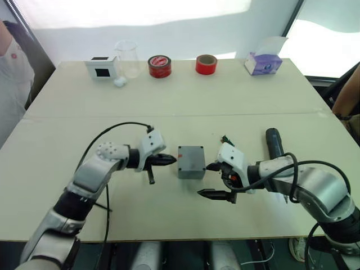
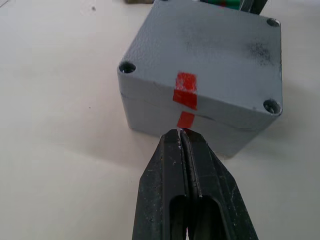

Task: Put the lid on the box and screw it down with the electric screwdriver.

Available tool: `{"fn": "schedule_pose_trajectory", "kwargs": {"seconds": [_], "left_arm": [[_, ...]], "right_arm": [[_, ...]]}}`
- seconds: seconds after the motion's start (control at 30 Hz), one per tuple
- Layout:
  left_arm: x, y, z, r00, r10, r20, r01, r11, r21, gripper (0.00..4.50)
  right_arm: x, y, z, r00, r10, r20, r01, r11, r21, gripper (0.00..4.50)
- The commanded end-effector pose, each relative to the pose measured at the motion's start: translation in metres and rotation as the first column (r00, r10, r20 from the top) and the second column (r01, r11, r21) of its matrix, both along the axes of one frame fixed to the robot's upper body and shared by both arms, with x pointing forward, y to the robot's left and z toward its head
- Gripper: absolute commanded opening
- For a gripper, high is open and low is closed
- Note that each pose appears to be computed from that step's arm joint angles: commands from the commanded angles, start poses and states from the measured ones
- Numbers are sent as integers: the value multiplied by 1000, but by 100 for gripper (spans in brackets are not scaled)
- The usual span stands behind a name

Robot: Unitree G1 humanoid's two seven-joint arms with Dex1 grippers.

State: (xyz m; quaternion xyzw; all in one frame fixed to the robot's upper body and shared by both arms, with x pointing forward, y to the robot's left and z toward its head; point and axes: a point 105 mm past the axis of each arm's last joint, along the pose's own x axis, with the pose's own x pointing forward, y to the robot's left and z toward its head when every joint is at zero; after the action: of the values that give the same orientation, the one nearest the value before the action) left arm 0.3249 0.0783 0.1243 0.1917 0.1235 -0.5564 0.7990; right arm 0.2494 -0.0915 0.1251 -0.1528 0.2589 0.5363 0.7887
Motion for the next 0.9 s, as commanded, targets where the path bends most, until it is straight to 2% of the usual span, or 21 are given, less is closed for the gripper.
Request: {"fn": "schedule_pose_trajectory", "kwargs": {"seconds": [0.03, 0.17, 0.33, 0.47, 0.63, 0.8, 0.9], "left_arm": [[13, -9, 19, 996, -16, 89, 18, 1000, -23, 0], [18, 5, 19, 995, 18, 101, -17, 1000, -4, 0], [12, 27, 17, 996, 32, 86, -36, 998, 45, 0], [-14, 36, 4, 999, -40, -7, 41, 994, 97, 0], [-29, 27, -1, 994, -90, -61, 95, 992, 80, 0], [-24, 6, -6, 995, -93, -36, 95, 994, 55, 0], [-15, 3, -6, 998, -67, -14, 68, 996, 52, 0]], "right_arm": [[-11, 14, 20, 998, 55, 23, -57, 995, 80, 449], [-13, 11, 32, 999, 32, 17, -34, 991, 128, 449], [-3, -14, 34, 996, -6, 84, 4, 1000, 22, 449], [21, -28, 31, 985, -35, 167, 44, 998, -51, 449], [33, -25, 13, 979, 10, 202, 12, 994, -106, 449], [26, -11, -2, 982, 82, 173, -65, 993, -102, 449], [12, -2, -1, 982, 126, 138, -118, 991, -64, 449]]}}
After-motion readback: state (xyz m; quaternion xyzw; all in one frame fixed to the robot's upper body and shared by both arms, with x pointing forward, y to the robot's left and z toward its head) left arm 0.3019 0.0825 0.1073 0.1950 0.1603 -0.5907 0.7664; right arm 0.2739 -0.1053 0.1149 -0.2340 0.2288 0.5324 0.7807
